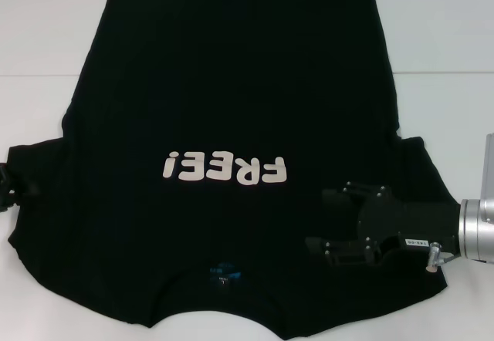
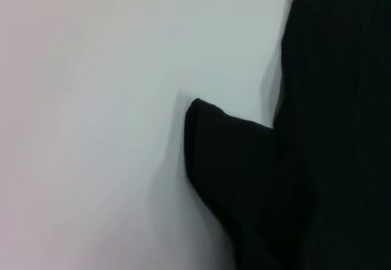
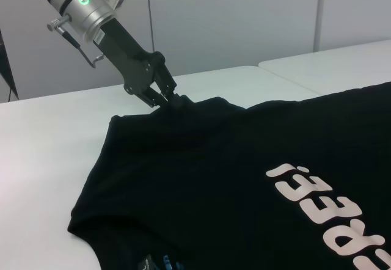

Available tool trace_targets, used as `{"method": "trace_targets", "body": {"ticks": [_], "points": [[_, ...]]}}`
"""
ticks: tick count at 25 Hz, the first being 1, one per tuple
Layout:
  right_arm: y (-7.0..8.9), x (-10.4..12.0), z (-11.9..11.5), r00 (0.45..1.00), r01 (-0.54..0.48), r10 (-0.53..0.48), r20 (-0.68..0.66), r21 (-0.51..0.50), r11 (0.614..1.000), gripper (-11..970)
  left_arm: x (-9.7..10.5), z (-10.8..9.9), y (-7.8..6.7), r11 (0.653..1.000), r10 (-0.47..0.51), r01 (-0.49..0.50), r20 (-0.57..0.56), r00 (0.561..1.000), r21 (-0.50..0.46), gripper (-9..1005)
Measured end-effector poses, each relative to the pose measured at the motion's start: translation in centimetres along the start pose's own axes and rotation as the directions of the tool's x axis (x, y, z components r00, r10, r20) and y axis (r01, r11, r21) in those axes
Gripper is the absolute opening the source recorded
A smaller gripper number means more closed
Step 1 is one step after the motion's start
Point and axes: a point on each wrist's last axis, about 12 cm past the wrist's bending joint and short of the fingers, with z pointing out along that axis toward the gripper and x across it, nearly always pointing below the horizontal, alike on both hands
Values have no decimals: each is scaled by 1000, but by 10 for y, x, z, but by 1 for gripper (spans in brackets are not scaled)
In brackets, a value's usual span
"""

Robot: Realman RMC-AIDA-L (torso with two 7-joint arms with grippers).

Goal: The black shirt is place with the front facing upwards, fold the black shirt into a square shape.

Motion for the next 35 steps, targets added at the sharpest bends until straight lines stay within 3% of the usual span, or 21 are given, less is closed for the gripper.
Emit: {"method": "trace_targets", "body": {"ticks": [10, 22, 30, 35], "points": [[0, 0, -1, 1000, 0, 0, -1, 1, 1000, 890, -4, -3, 0, 1000, 19, -19, 19, 1000, -7, 7], [-1, -1, -1, 1000, 5, -5, -1, 3, 1000, 887, -33, -30, 5, 996, 70, -59, 150, 986, -74, 8], [-2, -3, 0, 1000, 11, -11, 1, 2, 1000, 885, -48, -34, -13, 992, 115, -107, 162, 980, -62, 8], [-2, -2, 0, 1000, 9, -9, 1, 1, 1000, 884, -51, -32, -32, 992, 129, -130, 121, 984, -7, 7]]}}
